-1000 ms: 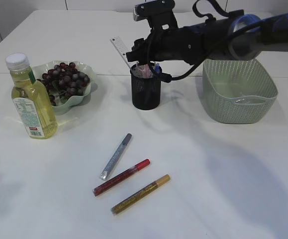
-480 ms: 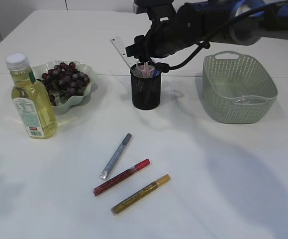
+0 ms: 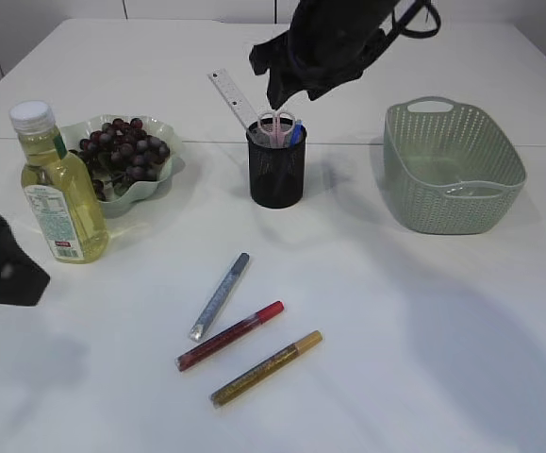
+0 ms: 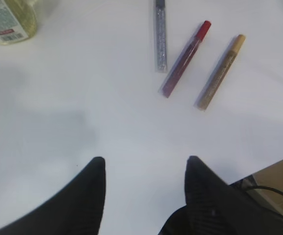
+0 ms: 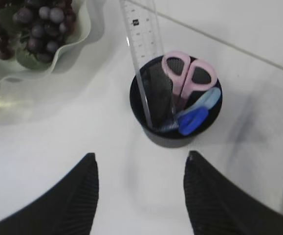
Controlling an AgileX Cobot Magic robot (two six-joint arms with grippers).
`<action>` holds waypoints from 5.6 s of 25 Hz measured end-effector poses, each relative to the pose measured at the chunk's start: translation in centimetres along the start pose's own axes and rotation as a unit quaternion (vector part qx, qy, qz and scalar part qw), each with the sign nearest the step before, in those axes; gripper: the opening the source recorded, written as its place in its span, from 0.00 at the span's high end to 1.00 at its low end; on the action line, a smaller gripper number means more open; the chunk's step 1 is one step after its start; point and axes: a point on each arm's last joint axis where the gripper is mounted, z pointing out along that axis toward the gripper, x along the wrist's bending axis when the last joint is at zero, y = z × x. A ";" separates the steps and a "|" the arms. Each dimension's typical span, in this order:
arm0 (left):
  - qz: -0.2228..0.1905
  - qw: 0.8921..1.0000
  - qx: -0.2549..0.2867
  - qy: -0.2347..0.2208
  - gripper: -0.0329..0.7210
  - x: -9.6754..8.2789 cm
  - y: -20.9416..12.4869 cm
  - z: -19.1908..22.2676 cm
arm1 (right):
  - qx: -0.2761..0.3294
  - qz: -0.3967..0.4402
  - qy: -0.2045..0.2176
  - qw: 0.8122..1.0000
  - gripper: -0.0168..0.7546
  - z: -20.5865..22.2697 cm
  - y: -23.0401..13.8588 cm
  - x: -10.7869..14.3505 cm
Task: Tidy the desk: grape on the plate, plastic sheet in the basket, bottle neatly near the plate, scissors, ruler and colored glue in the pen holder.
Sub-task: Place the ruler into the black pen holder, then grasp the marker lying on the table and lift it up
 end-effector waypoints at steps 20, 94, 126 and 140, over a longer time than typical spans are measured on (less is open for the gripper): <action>0.042 0.990 0.123 0.047 0.44 -1.9 10.3 9.3 | 0.047 0.013 0.041 0.998 0.61 -6.9 0.9 1.3; 0.053 0.963 0.262 0.019 0.56 -4.0 11.8 28.9 | 0.001 -0.055 0.051 0.997 0.62 -24.7 -10.7 3.1; 0.057 0.966 0.251 0.022 0.79 -4.0 11.9 29.0 | 0.001 -0.059 0.051 0.997 0.62 -24.7 -10.7 3.1; 0.060 0.965 0.253 0.025 0.80 -3.9 12.1 28.6 | 0.001 -0.060 0.051 0.997 0.62 -24.7 -10.7 3.1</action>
